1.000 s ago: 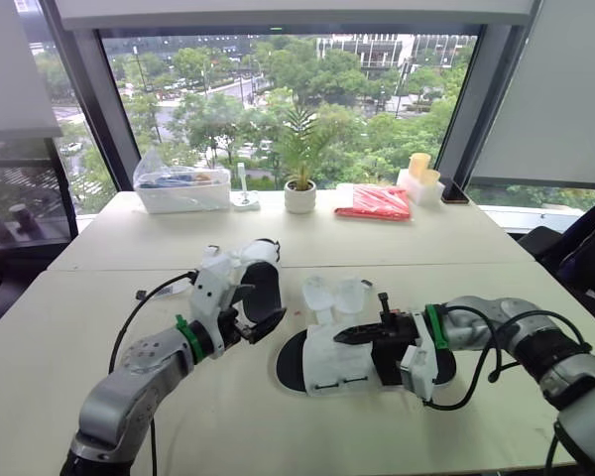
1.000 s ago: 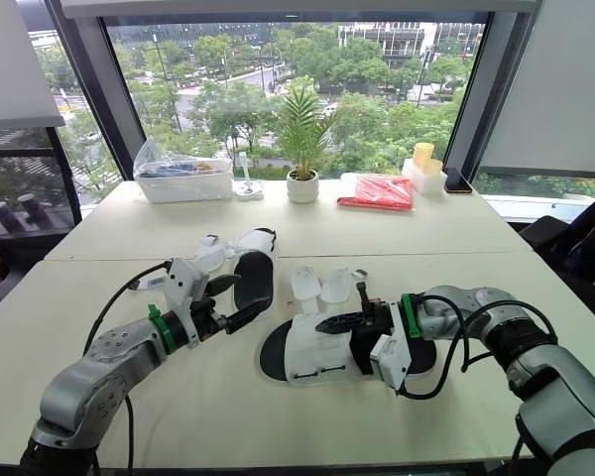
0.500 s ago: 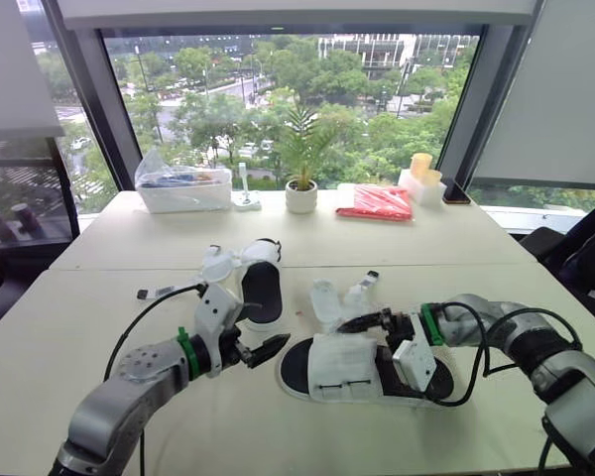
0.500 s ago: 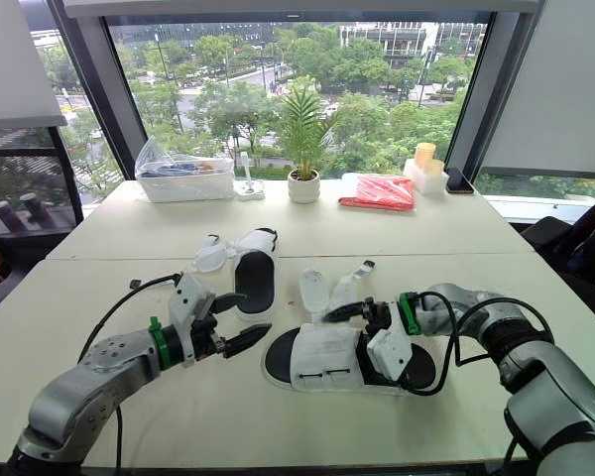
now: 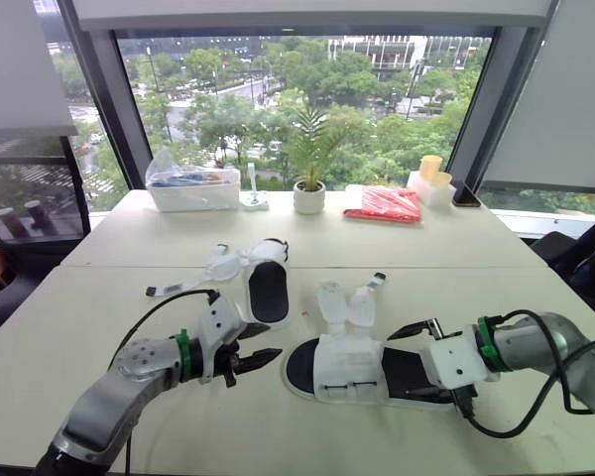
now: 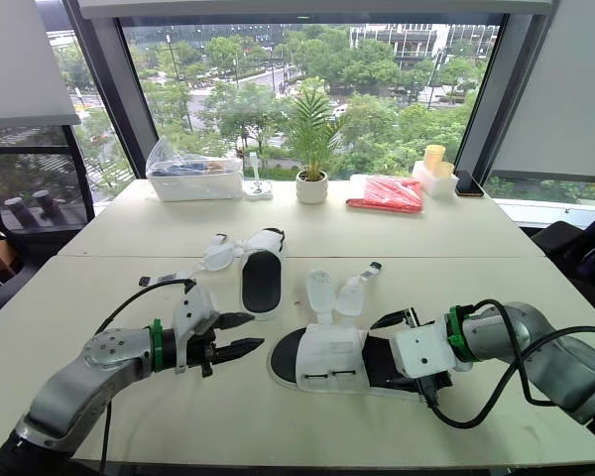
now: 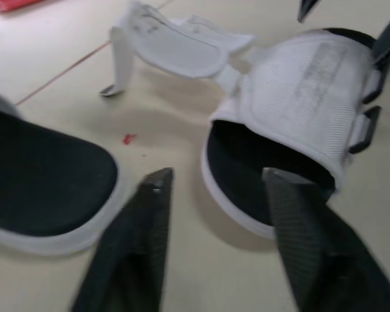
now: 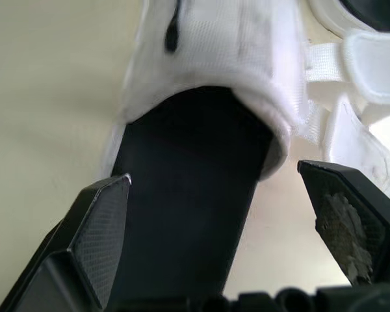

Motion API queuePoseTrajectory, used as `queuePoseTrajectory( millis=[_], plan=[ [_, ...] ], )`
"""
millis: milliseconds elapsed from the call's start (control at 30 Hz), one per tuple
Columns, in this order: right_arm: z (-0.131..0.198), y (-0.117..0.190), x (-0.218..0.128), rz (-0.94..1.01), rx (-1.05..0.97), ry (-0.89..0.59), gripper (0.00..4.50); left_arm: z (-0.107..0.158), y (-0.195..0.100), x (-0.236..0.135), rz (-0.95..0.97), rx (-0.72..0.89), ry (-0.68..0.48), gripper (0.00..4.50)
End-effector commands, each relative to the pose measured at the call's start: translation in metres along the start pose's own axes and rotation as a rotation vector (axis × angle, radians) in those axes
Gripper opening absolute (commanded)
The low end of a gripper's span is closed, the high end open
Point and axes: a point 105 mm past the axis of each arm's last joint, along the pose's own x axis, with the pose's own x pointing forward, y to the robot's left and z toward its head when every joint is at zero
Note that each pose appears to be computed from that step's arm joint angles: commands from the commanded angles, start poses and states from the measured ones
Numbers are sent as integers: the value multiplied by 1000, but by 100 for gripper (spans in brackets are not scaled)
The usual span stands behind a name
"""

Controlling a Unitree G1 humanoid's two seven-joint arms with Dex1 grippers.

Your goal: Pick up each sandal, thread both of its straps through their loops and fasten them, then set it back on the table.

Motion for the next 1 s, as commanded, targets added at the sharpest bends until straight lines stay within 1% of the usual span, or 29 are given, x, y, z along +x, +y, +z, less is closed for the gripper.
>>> queuePoseTrajectory(
  millis=[33, 133, 200, 267, 333, 433, 533, 667, 833, 1000],
  plan=[
    [5, -24, -16, -168, 127, 15, 450, 6, 0, 5, -48, 54, -25, 6],
    [-6, -29, -20, -260, 311, 49, 450, 1, -4, 17, -122, 54, -11, 6],
    [-16, -30, -22, -312, 451, 75, 450, 1, -8, 24, -169, 9, -28, 6],
    [-20, -33, -25, -357, 530, 80, 450, 2, -10, 28, -202, 1, -32, 6],
    [-24, -38, -28, -421, 652, 58, 450, -5, -15, 35, -243, 29, -4, 6],
    [-21, -41, -25, -449, 784, 3, 450, -14, -19, 45, -288, 42, 23, 6],
    [-14, -41, -18, -437, 853, -44, 450, -18, -24, 56, -322, 40, 22, 6],
    [-10, -42, -11, -432, 882, -64, 450, -23, -30, 69, -355, 70, 26, 6],
    [-3, -42, -4, -404, 946, -125, 450, -18, -31, 80, -353, 47, -15, 6],
    [3, -45, 11, -358, 1151, -257, 450, -21, -37, 86, -371, 43, -19, 6]
  ],
)
